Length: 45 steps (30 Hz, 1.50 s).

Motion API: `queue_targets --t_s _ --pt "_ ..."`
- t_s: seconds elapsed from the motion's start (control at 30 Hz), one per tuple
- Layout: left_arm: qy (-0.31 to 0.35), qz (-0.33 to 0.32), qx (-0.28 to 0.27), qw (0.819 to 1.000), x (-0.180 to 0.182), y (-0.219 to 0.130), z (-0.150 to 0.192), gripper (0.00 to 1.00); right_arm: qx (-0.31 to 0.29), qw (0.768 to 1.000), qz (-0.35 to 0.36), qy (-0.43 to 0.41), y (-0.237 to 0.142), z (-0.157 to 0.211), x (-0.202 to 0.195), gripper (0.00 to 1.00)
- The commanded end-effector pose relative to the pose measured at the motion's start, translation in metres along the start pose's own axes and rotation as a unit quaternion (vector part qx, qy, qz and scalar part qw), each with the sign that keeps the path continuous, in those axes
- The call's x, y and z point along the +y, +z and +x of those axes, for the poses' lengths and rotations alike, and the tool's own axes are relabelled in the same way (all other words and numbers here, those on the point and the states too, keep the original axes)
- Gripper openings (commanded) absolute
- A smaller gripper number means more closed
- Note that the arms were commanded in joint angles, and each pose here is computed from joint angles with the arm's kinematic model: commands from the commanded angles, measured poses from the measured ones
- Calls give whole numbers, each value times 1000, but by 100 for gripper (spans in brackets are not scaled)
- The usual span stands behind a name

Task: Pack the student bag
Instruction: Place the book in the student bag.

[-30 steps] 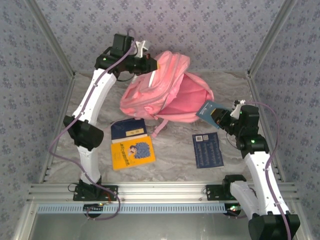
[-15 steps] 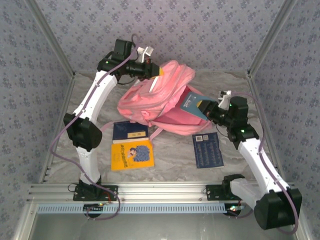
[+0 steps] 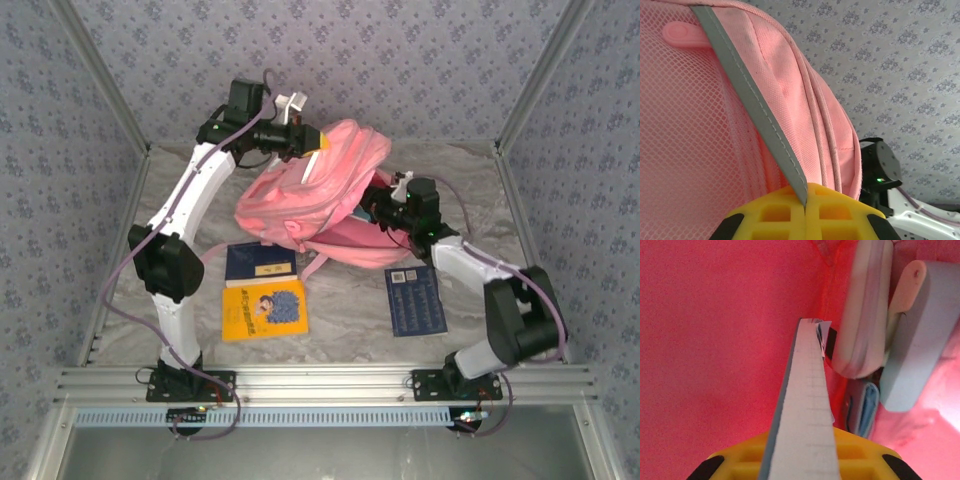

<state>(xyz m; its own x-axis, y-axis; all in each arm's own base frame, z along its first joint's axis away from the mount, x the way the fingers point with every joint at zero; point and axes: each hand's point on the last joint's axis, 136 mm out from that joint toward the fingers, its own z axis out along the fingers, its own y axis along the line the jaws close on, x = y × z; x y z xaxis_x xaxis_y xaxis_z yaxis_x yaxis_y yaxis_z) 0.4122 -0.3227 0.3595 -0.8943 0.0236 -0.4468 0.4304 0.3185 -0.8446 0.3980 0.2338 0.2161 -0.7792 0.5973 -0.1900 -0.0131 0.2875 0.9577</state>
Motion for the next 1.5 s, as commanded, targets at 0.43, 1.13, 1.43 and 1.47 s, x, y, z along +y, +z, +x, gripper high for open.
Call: queue_targets --t_s 0.43,1.13,1.43,1.47 --pt "129 99 -43 986 -105 -46 -11 0 75 993 79 -35 108 27 -11 0" --pt "92 72 -96 989 -82 -76 -38 0 80 986 122 -87 67 19 -10 100" --pt "84 31 -126 988 -60 -78 -57 0 50 975 172 -132 16 0 -17 97" --pt "85 26 -137 987 -57 -81 -64 0 42 974 170 -145 8 -5 -10 97"
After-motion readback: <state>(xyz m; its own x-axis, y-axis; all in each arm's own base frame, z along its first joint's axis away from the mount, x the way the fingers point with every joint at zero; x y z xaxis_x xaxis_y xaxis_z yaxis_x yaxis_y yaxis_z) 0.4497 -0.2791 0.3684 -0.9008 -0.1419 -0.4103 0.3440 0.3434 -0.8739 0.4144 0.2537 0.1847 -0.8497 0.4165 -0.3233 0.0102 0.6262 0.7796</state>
